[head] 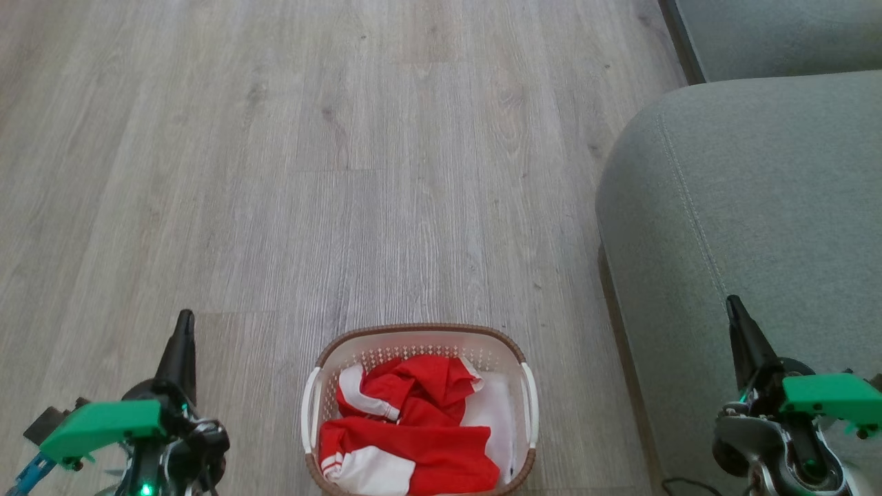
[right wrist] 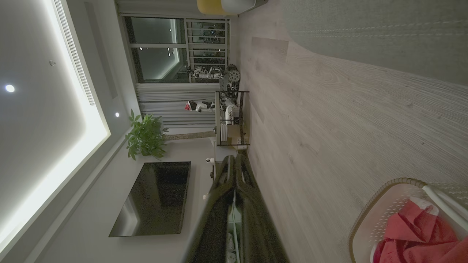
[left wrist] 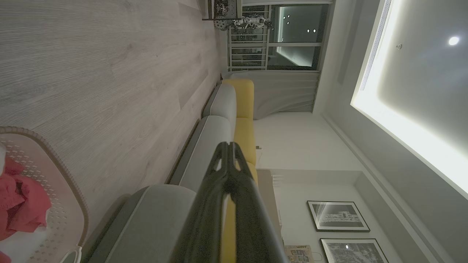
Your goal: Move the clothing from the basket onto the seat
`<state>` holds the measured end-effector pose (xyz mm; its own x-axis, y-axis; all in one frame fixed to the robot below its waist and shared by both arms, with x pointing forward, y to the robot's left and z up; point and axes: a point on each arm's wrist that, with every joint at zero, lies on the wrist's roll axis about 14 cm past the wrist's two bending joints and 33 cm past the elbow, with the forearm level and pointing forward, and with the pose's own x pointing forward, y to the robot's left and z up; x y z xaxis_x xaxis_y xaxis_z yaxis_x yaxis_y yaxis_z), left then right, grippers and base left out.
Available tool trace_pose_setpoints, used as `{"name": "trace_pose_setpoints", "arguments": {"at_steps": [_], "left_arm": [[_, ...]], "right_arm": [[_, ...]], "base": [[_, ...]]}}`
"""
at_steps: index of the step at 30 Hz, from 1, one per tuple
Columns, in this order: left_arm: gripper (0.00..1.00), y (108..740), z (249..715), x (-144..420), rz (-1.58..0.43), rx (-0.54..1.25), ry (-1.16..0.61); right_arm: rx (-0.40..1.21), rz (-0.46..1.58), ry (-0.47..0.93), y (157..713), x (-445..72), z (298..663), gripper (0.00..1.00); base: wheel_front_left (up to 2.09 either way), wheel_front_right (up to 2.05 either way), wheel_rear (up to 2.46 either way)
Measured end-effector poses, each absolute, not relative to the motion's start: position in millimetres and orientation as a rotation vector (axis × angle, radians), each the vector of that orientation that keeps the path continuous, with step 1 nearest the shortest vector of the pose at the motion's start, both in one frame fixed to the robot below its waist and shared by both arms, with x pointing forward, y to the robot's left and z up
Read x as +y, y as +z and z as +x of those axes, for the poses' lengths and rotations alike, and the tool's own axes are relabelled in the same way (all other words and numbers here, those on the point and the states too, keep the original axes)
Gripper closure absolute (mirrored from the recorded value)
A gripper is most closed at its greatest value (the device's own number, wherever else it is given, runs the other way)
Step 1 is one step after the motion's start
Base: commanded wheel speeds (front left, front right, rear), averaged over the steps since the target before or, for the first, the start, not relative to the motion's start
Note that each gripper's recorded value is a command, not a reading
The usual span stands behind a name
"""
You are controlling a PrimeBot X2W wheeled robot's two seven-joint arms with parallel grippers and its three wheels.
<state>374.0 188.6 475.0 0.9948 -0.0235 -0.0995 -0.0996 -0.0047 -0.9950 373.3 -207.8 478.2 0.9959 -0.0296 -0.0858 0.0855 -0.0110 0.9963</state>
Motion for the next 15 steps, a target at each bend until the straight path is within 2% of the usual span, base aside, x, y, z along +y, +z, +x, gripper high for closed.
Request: {"name": "trace_pose_setpoints", "arguments": {"at_steps": [15], "left_arm": [[1.00,475.0,374.0,188.6,-1.575,0.097,0.060]], "right_arm": [[0.044,1.579,-0.091,478.2,-207.8,373.3,1.00]], "base": [[0.00,0.00,0.00]]}}
